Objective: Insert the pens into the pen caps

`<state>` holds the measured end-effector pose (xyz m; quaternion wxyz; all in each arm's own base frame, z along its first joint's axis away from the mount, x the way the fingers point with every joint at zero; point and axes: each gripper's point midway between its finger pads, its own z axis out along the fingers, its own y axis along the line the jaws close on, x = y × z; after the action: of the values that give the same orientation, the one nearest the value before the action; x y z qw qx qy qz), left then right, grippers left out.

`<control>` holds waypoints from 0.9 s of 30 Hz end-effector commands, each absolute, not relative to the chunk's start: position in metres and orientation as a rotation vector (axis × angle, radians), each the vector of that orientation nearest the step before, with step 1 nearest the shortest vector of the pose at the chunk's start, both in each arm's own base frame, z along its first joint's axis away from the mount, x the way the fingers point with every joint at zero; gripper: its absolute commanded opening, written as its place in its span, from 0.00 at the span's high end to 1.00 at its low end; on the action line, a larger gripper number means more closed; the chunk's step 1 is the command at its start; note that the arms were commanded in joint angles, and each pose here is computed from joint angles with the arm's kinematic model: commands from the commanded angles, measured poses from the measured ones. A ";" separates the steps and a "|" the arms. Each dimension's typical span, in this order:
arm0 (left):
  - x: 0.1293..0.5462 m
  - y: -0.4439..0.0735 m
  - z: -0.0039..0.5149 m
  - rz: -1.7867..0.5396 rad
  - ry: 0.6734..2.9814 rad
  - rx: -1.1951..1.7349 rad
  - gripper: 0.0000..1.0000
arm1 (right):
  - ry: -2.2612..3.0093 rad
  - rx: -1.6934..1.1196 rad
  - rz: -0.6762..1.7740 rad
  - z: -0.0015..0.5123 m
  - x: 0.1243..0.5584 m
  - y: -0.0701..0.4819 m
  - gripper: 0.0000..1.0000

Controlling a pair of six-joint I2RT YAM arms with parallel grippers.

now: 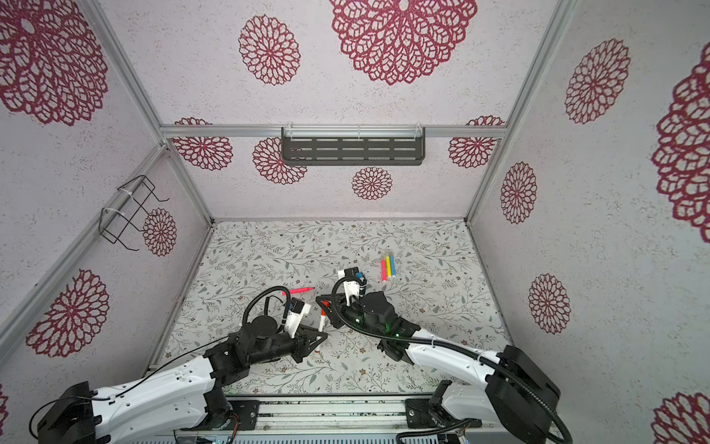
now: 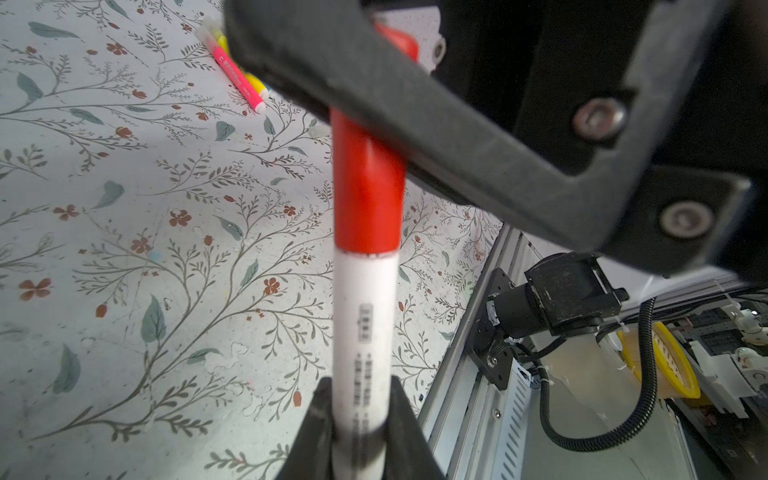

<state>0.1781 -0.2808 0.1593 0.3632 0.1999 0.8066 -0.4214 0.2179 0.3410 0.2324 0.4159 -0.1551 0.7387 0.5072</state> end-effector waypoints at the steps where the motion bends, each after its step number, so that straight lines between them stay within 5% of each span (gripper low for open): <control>1: 0.221 -0.270 0.256 -1.132 1.721 0.313 1.00 | 2.104 -0.662 1.397 0.166 0.145 0.354 1.00; 13: 0.221 -0.263 0.269 -1.199 1.661 0.298 1.00 | 2.077 -0.711 1.524 0.158 0.124 0.358 1.00; 23: 0.231 -0.253 0.257 -1.119 1.741 0.227 1.00 | 2.295 -0.546 1.246 0.123 0.149 0.347 1.00; 27: 0.235 -0.255 0.254 -1.114 1.744 0.207 1.00 | 2.298 -0.489 1.309 0.119 0.145 0.355 1.00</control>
<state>0.1744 -0.2705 0.1524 0.3338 0.1881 0.8118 -0.4406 0.2168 0.3497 0.2162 0.3988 -0.1120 0.7491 0.5169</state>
